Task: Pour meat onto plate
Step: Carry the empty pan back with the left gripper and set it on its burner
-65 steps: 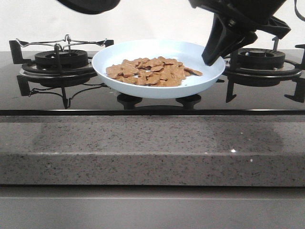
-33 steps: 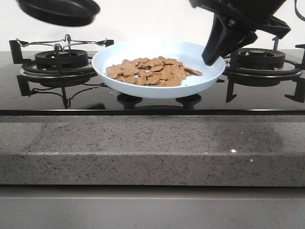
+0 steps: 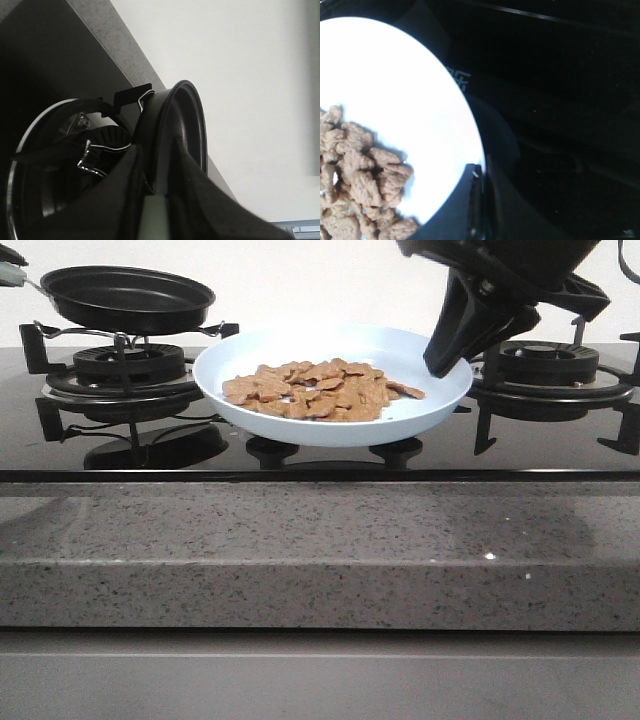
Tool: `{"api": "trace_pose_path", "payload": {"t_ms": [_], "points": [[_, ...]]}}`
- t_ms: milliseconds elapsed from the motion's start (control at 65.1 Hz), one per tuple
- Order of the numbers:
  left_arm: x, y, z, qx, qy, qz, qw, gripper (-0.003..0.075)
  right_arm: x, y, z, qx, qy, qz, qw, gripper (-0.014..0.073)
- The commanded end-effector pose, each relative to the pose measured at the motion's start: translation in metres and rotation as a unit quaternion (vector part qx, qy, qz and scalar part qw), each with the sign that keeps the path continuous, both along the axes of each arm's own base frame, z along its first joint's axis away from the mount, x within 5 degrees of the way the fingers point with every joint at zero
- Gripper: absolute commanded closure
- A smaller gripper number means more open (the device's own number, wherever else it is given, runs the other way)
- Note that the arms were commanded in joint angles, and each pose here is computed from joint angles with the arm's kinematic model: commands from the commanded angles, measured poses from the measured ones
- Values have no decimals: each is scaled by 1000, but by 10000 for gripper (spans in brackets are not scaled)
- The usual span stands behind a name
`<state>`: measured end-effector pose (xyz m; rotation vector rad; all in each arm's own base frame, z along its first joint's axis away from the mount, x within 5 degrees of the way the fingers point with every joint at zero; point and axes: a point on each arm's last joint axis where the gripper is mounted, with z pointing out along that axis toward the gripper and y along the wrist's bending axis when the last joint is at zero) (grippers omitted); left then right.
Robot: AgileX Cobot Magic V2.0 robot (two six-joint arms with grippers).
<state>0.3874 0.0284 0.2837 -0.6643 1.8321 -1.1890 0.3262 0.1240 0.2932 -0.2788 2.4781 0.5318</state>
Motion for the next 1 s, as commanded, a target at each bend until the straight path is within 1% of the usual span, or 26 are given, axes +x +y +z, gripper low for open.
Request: {"api": "trace_pose_path", "payload": {"t_ms": [0, 92, 154, 184, 200, 307, 399, 461, 584, 691, 860, 983], "points": [[-3, -3, 28, -28, -48, -11, 998, 710, -1, -1, 20, 10, -41, -3, 999, 663], [-4, -2, 27, -22, -47, -12, 999, 603, -1, -1, 20, 10, -41, -3, 999, 663], [-4, -1, 27, -19, -46, -10, 999, 498, -1, -1, 20, 10, -41, -3, 999, 663], [-4, -1, 27, -19, -46, -10, 999, 462, -1, -1, 20, 10, -41, -3, 999, 663], [-4, -1, 27, -20, -46, -11, 999, 428, -1, -1, 20, 10, -41, -3, 999, 663], [-5, 1, 26, -12, -45, -14, 999, 286, -1, -1, 20, 10, -41, -3, 999, 663], [-6, 5, 25, -1, -43, -17, 999, 223, -1, -1, 20, 10, -41, -3, 999, 663], [-9, 8, 25, 3, -46, -33, 998, 202, -1, -1, 20, 10, -41, -3, 999, 663], [-17, 16, 30, 19, -54, -50, 997, 201, -1, -1, 20, 10, -41, -3, 999, 663], [-29, 26, 37, 44, -43, -58, 996, 202, -1, -1, 20, 10, -41, -3, 999, 663], [-56, 37, 55, 134, -22, -57, 989, 203, -1, -1, 20, 10, -41, -3, 999, 663], [-82, 33, 73, 232, -2, -57, 971, 206, -1, -1, 20, 10, -41, -3, 999, 663]]}}
